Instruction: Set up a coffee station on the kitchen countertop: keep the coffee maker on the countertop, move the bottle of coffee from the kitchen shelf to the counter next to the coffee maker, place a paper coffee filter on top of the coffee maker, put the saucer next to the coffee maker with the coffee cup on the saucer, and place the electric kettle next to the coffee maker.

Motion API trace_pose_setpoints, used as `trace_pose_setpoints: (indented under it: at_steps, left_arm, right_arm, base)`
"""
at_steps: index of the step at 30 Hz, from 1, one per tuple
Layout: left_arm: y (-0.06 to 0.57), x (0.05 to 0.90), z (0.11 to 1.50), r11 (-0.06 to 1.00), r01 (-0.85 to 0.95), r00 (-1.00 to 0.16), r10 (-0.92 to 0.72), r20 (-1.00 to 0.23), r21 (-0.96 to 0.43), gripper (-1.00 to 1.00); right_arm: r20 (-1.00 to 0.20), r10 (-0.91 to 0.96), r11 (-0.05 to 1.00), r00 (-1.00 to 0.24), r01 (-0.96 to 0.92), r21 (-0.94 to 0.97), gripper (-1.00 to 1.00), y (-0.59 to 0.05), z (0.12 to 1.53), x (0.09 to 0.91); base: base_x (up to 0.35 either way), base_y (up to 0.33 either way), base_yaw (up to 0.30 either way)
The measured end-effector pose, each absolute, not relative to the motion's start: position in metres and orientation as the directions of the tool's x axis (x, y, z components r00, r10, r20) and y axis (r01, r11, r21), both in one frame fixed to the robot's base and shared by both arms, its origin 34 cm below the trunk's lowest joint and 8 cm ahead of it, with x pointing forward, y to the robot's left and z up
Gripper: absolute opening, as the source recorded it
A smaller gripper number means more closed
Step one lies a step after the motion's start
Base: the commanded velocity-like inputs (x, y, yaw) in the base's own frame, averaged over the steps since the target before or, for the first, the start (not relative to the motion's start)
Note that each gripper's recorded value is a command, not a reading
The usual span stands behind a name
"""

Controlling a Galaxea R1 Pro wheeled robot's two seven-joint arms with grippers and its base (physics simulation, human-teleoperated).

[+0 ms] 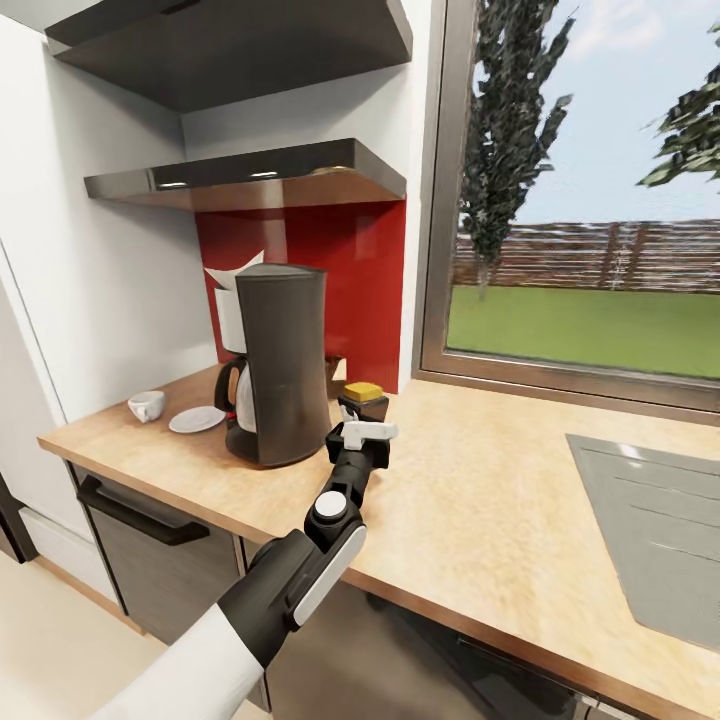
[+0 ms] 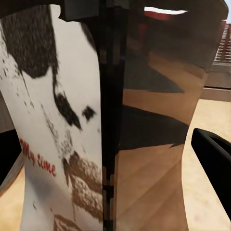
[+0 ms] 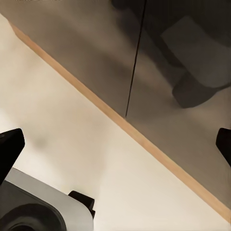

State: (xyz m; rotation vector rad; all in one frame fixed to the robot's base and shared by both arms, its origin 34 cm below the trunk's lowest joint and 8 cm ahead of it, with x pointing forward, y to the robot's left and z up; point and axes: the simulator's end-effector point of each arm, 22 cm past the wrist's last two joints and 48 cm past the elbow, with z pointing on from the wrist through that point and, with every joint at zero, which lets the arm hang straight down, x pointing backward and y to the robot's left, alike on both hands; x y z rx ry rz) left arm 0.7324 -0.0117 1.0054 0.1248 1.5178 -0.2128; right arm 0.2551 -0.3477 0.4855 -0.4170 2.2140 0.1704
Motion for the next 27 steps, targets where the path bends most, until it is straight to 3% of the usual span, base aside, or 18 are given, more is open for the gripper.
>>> trace_pose_setpoints:
  at_steps: [27]
  left_arm:
    - [-0.0118, 0.7323, 1.006, 0.975, 0.216, 0.04, -0.062, -0.997, -0.052, -1.0]
  right_arm:
    - [-0.779, -0.238, 0.935, -0.58, -0.354, -0.022, 1.0, -0.3478, 0.4854, 0.255]
  base:
    - [0.059, 0.0, 0.0]
